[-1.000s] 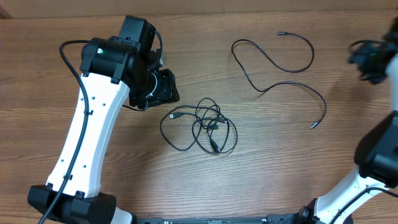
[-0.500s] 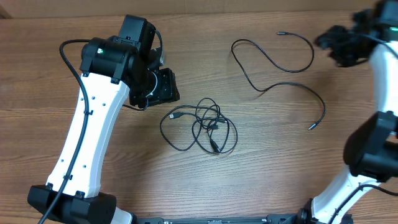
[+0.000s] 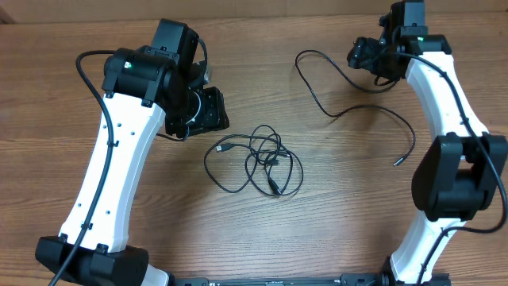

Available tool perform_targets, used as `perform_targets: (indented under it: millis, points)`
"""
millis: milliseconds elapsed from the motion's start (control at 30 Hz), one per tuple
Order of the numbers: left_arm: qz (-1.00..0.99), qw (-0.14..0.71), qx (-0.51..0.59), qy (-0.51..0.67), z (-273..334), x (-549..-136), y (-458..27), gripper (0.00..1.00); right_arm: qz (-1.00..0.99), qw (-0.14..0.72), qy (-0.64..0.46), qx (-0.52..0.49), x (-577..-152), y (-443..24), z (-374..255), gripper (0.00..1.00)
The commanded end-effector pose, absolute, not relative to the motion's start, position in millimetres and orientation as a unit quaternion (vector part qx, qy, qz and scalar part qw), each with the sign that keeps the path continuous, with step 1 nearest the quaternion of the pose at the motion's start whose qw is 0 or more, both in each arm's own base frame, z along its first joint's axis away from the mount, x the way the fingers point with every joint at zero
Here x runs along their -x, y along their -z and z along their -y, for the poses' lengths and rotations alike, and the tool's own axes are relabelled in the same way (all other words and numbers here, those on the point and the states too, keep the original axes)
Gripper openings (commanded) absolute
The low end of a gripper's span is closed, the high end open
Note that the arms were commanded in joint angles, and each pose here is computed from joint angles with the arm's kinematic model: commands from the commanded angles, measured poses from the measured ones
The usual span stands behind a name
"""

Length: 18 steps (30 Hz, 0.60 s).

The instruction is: Untangle cables

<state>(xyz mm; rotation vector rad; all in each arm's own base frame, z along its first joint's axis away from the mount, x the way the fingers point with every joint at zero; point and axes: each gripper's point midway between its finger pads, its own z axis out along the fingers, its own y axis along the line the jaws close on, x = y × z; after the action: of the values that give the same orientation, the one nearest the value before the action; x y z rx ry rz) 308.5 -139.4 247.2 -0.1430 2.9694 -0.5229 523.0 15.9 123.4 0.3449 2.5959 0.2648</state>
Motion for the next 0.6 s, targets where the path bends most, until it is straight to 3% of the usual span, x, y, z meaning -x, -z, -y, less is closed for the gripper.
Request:
perform_targets:
  millis: [0, 467, 567]
  points:
    - [-0.983, 0.062, 0.035, 0.169, 140, -308, -245, 0.52, -0.960, 0.236, -0.072, -0.135, -529, -88, -6, 0.84]
    - [-0.983, 0.061, 0.035, 0.169, 140, -308, -245, 0.52, -0.965, 0.195, -0.030, -0.172, -531, -20, 10, 0.82]
    - [-0.983, 0.062, 0.035, 0.169, 140, -308, -245, 0.52, -0.968, 0.182, -0.026, -0.173, -527, -12, 10, 0.76]
